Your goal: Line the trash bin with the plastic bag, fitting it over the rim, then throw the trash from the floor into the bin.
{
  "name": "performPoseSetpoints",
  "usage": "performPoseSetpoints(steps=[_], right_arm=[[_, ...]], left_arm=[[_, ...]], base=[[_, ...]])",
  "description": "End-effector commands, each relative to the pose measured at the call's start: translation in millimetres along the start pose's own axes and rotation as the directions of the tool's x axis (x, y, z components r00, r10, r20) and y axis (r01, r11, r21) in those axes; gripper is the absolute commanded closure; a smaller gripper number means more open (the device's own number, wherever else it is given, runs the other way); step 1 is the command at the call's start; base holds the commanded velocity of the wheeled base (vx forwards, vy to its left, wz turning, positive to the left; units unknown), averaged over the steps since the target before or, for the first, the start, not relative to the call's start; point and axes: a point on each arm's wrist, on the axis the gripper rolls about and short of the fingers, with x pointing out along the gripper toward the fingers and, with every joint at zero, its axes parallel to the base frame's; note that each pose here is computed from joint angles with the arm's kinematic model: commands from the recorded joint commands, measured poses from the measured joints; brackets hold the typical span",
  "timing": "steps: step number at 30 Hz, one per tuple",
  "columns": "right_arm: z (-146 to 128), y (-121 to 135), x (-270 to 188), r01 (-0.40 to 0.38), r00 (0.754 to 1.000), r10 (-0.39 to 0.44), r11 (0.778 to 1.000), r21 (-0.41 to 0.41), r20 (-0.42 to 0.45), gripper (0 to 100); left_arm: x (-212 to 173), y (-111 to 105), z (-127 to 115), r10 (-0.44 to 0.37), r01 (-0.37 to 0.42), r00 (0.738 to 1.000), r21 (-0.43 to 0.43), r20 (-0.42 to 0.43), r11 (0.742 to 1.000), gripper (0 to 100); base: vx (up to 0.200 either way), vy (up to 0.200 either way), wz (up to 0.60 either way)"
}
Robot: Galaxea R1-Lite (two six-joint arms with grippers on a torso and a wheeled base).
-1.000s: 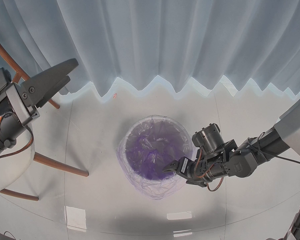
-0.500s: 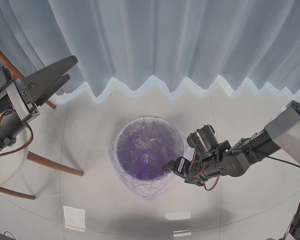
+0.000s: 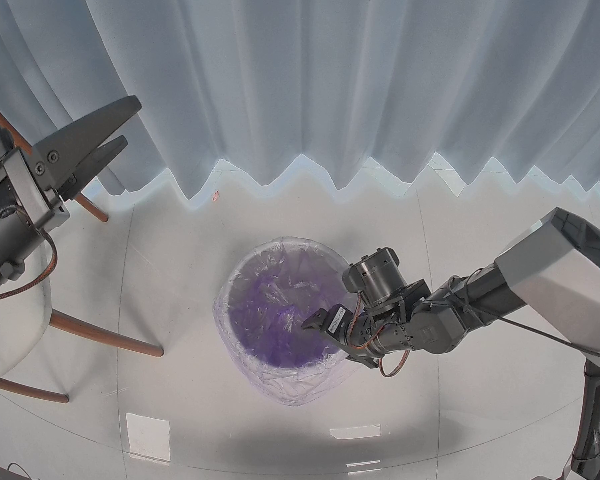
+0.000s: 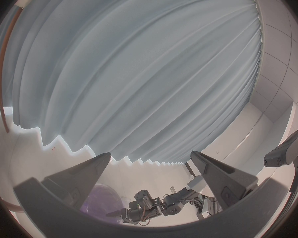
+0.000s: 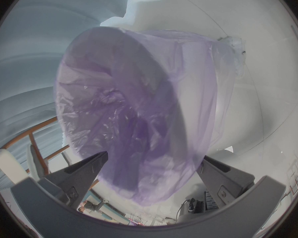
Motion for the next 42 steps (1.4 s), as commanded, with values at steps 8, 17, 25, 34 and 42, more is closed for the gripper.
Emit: performPoseSetpoints(steps=[8,17,25,34,42], right_arm=[[-9,1,19,0.044,0.999,-0.043,0.998,-0.038,0.025,100],[8,-12,-7,0.119,0.992,-0.105,0.951,-0.285,0.065,100],[23,-38,-27,0.161,0.987,-0.131,0.778,-0.608,0.094,100],[28,-37,-10,0.128,0.984,-0.013,0.738,-0.663,0.176,100],[31,-31,-8,0.099,0.976,0.047,0.771,-0.629,0.211,100]], left_arm=[[-3,-5,1,-0.013,0.013,1.0,0.0,0.002,1.0,0],[-8,-8,0,-0.054,0.054,0.998,-0.004,-0.022,0.999,0],[-9,-7,-3,-0.071,0.071,0.997,-0.01,-0.043,0.997,0],[-9,-5,-7,-0.068,0.066,0.996,-0.019,-0.061,0.998,0],[-8,-6,-8,-0.071,0.07,0.996,-0.02,-0.061,0.997,0]], base=[[0.0,0.0,0.0],[0.0,0.0,0.0],[0.0,0.0,0.0],[0.0,0.0,0.0],[0.0,0.0,0.0]])
